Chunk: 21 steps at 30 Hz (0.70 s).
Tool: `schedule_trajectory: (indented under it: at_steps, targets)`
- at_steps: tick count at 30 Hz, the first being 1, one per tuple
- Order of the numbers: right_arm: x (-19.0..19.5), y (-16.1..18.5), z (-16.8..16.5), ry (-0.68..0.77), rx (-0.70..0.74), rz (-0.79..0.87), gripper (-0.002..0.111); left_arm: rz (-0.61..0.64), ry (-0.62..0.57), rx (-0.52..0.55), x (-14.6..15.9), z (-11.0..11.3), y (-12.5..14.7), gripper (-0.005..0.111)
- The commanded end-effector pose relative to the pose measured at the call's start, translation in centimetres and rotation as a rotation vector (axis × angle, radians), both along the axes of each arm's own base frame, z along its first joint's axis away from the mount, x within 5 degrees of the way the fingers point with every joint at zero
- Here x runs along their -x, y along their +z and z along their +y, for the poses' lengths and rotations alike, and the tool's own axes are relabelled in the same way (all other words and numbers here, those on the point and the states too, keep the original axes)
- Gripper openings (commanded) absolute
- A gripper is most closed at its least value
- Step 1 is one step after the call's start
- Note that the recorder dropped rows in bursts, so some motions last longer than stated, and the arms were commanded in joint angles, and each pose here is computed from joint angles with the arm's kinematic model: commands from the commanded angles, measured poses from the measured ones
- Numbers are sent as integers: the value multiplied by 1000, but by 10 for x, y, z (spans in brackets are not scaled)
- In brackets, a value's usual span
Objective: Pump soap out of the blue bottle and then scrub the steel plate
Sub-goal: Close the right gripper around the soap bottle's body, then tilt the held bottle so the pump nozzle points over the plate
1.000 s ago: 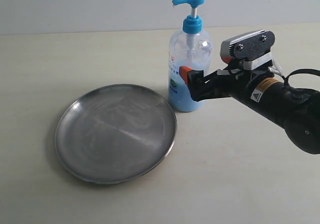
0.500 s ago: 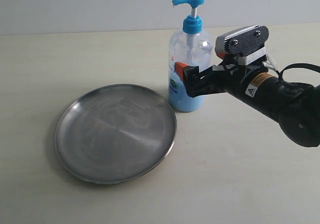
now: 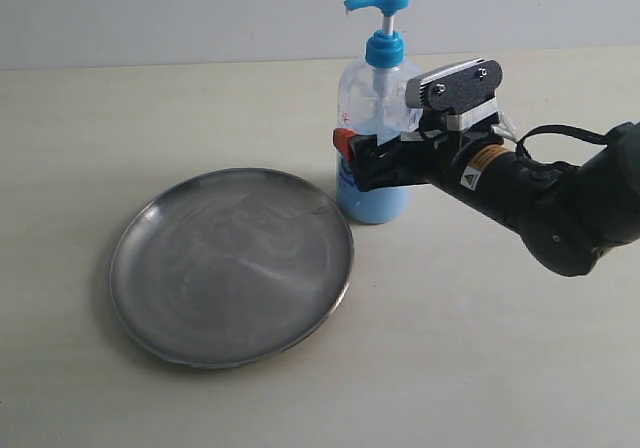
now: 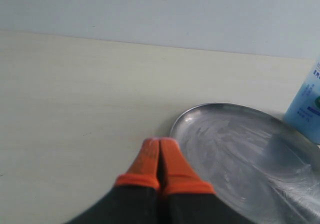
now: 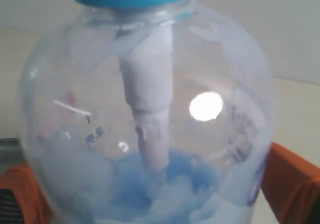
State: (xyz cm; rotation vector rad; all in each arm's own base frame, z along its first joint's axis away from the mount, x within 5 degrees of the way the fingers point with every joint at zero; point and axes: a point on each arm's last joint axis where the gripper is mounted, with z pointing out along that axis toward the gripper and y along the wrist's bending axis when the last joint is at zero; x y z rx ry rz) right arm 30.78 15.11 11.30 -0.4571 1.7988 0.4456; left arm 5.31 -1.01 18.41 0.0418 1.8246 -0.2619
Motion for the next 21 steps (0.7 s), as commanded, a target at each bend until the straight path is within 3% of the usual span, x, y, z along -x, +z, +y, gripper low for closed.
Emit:
schedule_trajectory:
  at_steps: [1,15,16,17,19,20,21]
  targets:
    - [-6,-2,4,2,-22,0,105,-10,1,0,0,0,0,0]
    - [-20,0,4,-86,-124,23,101,-10,1,0,0,0,0,0]
    - [-20,0,4,-86,-124,23,95,-10,1,0,0,0,0,0]
    - [-20,0,4,-86,-124,23,80,-10,1,0,0,0,0,0]
    - [-20,-2,4,-83,-112,34,42,-10,1,0,0,0,0,0]
    - [-20,-2,4,-78,-109,34,14,-10,1,0,0,0,0,0]
    - [-20,-2,4,-78,-109,34,0,-10,1,0,0,0,0,0]
